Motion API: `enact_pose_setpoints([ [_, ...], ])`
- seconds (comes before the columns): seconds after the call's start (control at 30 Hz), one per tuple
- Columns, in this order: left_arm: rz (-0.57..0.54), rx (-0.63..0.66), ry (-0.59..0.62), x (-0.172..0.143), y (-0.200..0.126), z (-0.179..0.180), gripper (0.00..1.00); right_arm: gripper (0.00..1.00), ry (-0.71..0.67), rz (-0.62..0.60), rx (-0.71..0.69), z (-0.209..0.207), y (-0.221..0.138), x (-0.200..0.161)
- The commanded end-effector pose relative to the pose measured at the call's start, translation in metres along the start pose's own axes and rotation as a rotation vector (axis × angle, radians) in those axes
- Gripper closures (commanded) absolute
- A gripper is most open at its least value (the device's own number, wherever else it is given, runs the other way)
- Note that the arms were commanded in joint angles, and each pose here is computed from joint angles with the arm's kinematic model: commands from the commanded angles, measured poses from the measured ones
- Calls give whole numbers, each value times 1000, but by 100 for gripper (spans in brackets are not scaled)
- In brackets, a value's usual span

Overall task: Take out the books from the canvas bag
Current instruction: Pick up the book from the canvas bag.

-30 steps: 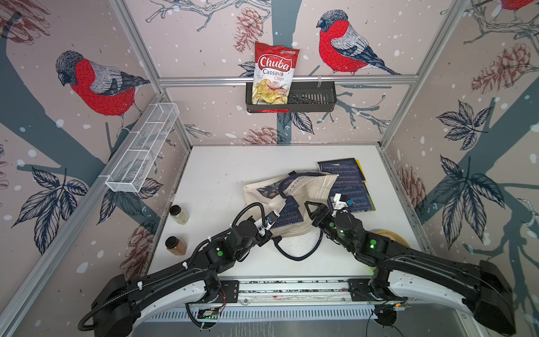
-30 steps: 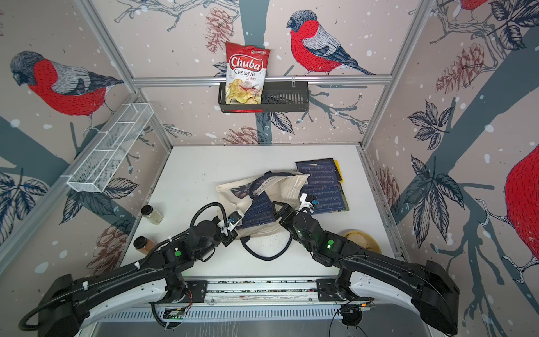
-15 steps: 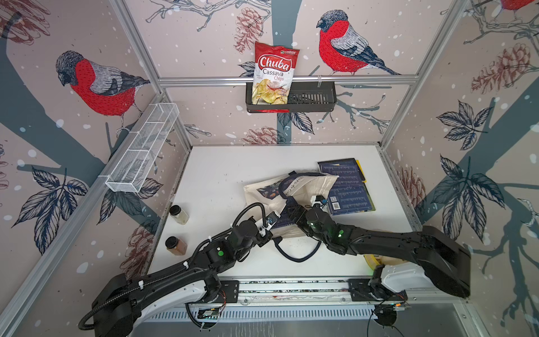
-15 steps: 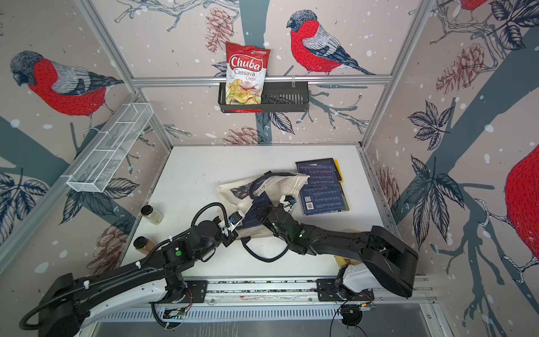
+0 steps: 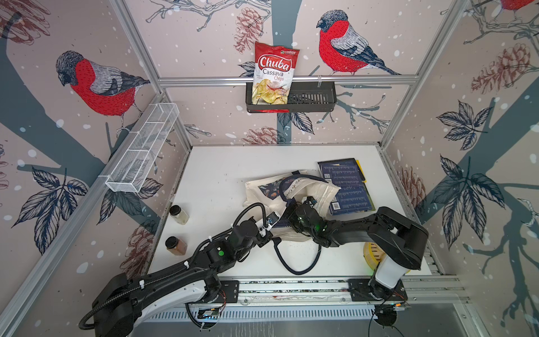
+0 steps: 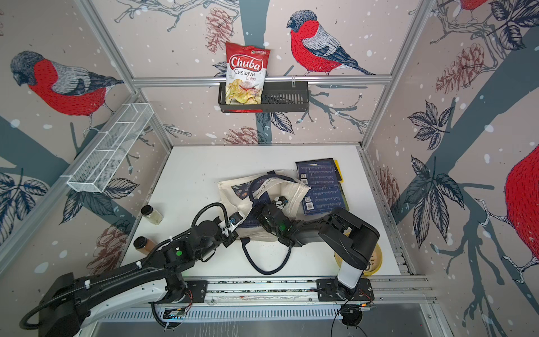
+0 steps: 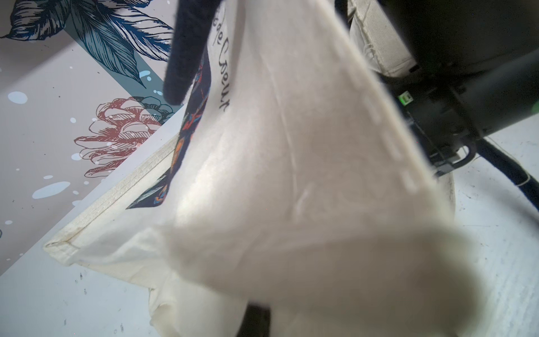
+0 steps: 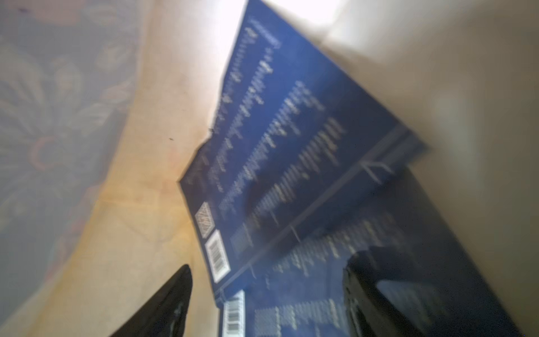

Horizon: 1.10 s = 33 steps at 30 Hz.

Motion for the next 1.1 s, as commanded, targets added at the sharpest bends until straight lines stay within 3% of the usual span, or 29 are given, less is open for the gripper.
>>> enact_pose_setpoints([
  [0.0,-76,4,-13,12,0,3,100,23,17,-25,33,-1,5,-1],
  [0.13,-76,1,-14,12,0,3,100,31,-26,-112,90,10,9,4],
  [0.27,-75,-8,-13,12,1,1,100,39,-34,-115,147,20,17,5],
  [0.6,-81,-15,-11,12,1,1,100,37,7,-151,244,21,33,12],
  [0.87,-83,-17,-13,13,0,1,100,41,-87,-141,319,36,42,10],
  [1.07,-83,-13,-13,13,0,2,100,45,-74,-127,418,39,33,11],
])
Point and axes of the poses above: each gripper's point midway between its finger pads, its own y axis out along the fingers, its own z axis along the line the jaws close on, x = y × z, the point moved 8 cm from there along -y, back along the fingers, and after that the axes turned 15 degrees about y, right-handed, at the moved point
